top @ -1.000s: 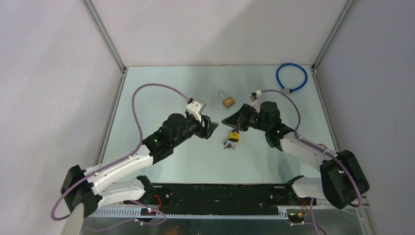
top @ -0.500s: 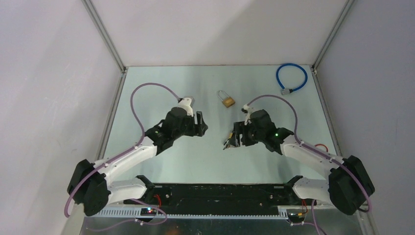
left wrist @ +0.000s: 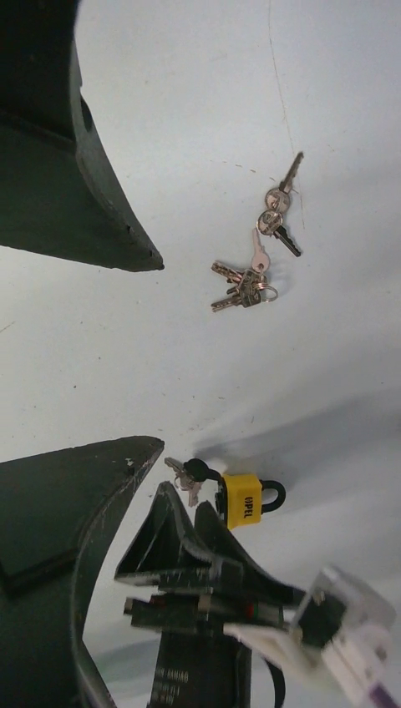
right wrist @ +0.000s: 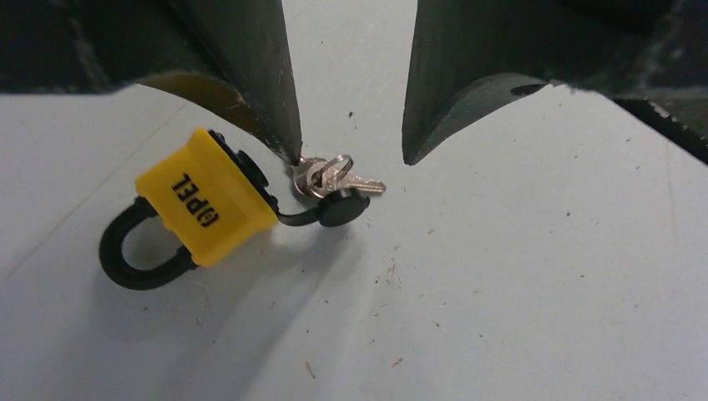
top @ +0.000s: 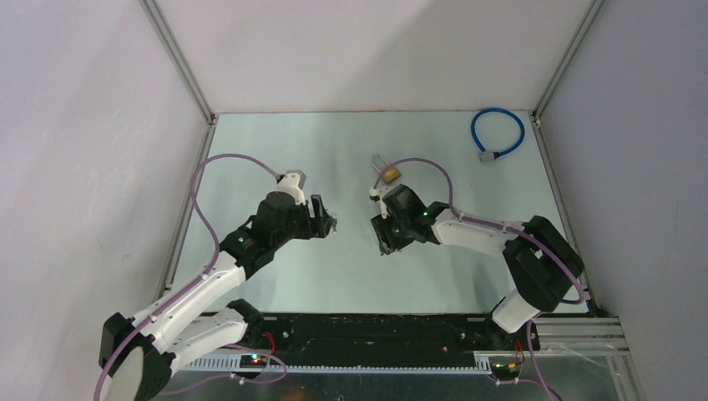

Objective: Unlock with the key

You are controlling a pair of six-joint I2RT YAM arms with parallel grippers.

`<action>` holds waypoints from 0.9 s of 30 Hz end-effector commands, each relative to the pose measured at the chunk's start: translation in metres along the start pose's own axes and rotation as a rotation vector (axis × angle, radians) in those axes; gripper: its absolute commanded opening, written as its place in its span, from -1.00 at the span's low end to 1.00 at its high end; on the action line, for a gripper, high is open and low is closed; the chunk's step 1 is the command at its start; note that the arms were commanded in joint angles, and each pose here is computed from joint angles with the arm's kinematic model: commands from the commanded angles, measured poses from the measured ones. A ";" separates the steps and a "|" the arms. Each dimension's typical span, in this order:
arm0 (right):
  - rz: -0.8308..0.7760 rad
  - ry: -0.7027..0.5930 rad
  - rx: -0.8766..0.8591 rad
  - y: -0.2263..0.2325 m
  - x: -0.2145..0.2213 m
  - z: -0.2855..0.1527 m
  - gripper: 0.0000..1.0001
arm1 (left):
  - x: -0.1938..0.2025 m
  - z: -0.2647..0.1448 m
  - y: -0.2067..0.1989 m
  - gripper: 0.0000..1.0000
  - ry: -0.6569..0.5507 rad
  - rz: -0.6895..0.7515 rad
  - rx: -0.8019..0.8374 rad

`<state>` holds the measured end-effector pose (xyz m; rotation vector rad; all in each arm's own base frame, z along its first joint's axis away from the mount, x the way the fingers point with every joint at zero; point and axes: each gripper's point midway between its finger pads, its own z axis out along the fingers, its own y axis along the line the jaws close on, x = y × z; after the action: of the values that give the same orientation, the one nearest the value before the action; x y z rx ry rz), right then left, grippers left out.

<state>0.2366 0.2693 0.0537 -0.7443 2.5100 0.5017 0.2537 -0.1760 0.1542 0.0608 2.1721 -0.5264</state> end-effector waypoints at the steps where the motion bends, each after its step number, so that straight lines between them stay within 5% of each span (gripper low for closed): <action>1: -0.055 0.020 0.051 -0.002 -0.006 0.013 0.01 | -0.004 -0.008 0.007 0.53 -0.027 0.019 -0.017; 6: -0.020 0.085 0.111 -0.008 0.011 0.025 -0.14 | 0.000 -0.010 0.007 0.53 -0.019 0.024 -0.011; 14: 0.065 0.237 0.242 -0.014 0.060 0.001 -0.82 | 0.001 -0.009 0.002 0.50 -0.001 0.036 0.018; 18: 0.102 0.265 0.241 0.000 0.072 -0.011 -0.95 | 0.000 -0.009 -0.001 0.49 0.002 0.042 0.028; 23: 0.099 0.227 0.126 0.025 0.061 -0.024 -0.85 | -0.001 -0.012 -0.004 0.49 -0.001 0.041 0.046; 27: 0.052 0.194 0.137 0.020 0.046 -0.035 -0.29 | -0.001 -0.017 -0.004 0.49 -0.012 0.039 0.051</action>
<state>0.1705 0.2473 0.0368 -0.6893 2.7775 0.2581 0.2424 -0.1732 0.1532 0.1086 2.1821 -0.5388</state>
